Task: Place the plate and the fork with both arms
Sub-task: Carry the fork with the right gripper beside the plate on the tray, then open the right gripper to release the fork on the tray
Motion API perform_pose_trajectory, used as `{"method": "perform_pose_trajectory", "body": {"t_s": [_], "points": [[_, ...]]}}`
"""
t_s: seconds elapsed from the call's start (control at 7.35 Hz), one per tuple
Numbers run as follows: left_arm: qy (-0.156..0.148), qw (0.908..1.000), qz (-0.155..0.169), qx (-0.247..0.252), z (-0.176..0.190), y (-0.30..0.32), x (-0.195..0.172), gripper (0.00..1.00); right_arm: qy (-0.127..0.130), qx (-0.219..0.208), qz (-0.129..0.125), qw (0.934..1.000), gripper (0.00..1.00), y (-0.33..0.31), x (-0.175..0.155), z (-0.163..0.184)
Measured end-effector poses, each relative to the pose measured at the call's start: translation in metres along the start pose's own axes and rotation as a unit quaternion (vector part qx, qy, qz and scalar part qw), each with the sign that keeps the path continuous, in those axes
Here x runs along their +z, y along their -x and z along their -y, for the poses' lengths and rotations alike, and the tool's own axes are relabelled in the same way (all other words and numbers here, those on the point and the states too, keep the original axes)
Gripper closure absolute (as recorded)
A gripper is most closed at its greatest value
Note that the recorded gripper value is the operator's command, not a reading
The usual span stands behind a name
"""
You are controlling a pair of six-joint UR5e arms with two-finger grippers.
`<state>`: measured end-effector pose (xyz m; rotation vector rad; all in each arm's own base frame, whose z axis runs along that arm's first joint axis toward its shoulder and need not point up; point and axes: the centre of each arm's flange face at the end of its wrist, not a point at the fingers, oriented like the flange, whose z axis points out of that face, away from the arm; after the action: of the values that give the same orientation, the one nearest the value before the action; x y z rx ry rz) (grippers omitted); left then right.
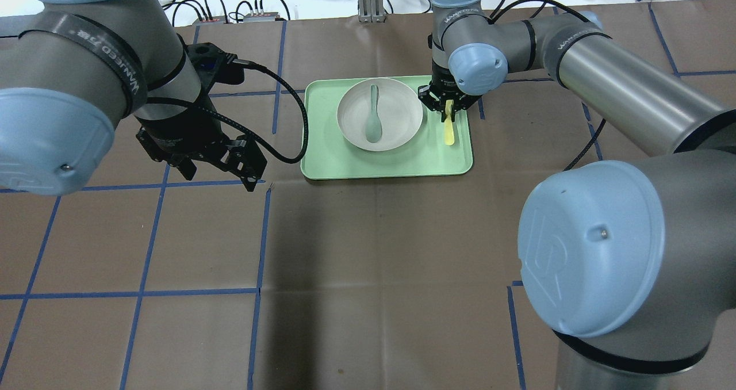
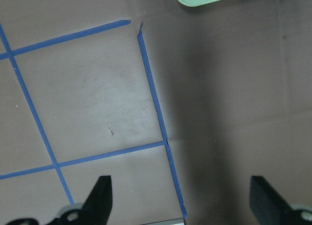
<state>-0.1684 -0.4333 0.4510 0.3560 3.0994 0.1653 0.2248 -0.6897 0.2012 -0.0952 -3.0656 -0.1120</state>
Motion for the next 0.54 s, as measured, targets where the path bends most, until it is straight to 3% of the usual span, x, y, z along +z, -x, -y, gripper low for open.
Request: {"method": "perform_pose_trajectory", "body": {"t_s": [0.27, 0.54], "points": [[-0.001, 1.0000, 0.001, 0.000, -0.0009, 0.0002, -0.0011, 0.00, 0.003, -0.001, -0.001, 1.0000, 0.01, 0.0007, 0.0059, 0.0008], [-0.002, 1.0000, 0.002, 0.000, -0.0016, 0.0002, -0.0018, 0.00, 0.000, -0.001, 0.001, 1.0000, 0.00, -0.0011, 0.0021, 0.0024]]}}
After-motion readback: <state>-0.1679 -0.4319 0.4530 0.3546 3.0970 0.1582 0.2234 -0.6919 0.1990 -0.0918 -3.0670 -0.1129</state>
